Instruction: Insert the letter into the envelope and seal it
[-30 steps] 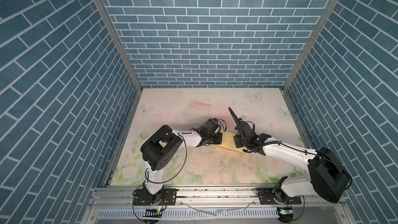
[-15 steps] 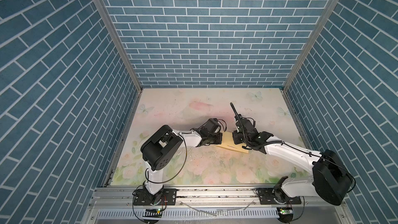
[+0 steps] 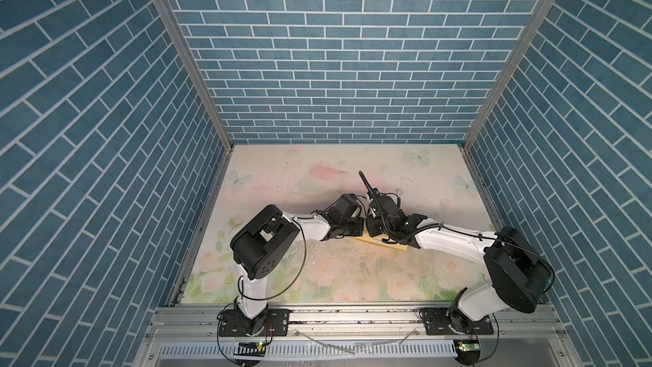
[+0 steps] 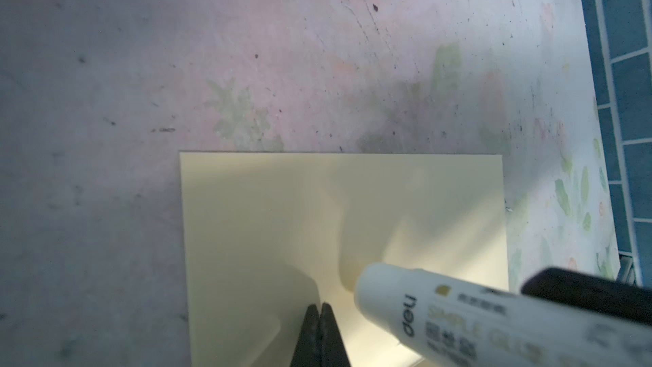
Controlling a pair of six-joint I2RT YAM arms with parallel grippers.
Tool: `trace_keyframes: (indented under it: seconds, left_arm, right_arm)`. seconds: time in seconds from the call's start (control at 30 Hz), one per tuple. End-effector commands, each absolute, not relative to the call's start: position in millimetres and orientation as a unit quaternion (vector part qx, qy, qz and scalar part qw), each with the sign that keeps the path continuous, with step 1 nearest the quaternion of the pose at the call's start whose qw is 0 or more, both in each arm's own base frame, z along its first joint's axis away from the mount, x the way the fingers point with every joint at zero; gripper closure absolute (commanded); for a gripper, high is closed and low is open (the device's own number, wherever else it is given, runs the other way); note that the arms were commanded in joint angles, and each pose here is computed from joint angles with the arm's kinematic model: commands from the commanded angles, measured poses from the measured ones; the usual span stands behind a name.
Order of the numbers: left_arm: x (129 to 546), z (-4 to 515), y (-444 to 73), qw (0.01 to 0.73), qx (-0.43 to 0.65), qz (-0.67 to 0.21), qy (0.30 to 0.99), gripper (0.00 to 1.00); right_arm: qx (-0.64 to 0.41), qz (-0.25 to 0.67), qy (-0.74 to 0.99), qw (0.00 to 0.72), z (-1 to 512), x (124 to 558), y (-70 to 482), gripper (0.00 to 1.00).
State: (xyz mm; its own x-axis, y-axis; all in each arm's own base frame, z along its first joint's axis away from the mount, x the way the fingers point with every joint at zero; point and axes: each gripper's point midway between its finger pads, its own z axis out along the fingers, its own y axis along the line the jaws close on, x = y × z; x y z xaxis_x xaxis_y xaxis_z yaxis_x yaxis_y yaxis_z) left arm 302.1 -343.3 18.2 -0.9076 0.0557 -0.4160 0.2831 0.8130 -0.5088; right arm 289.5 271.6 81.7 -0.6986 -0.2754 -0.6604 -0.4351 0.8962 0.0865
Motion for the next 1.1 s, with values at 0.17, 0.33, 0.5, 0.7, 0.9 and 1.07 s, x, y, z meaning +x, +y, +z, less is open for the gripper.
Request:
trace_keyframes:
  seconds: [0.17, 0.33, 0.5, 0.7, 0.9, 1.07]
  left_arm:
    - [269.4, -55.3, -285.1, 0.11, 0.063, -0.176, 0.976, 1.0]
    - [269.9, -55.1, -284.8, 0.11, 0.062, -0.176, 0.976, 1.0]
    - [269.3, -56.2, -283.8, 0.109, 0.06, -0.174, 0.977, 1.0]
    - [269.4, -56.2, -283.2, 0.109, 0.06, -0.173, 0.977, 1.0]
    - [269.4, -55.8, -283.4, 0.109, 0.059, -0.173, 0.977, 1.0]
    - [269.6, -56.2, -283.3, 0.109, 0.059, -0.172, 0.977, 1.0]
  right_arm:
    - [-0.177, 0.094, 0.919, 0.341, 69.0, 291.1, 262.4, 1.0]
    - [-0.19, 0.049, 0.925, 0.325, 61.3, 283.9, 241.0, 1.0]
    - [-0.191, 0.031, 0.936, 0.294, 48.8, 274.8, 222.3, 1.0]
    - [-0.182, 0.025, 0.943, 0.277, 44.4, 267.8, 205.4, 1.0]
    - [-0.184, 0.009, 0.948, 0.258, 40.5, 258.7, 190.7, 1.0]
    - [-0.175, 0.001, 0.954, 0.243, 34.0, 248.5, 174.8, 1.0]
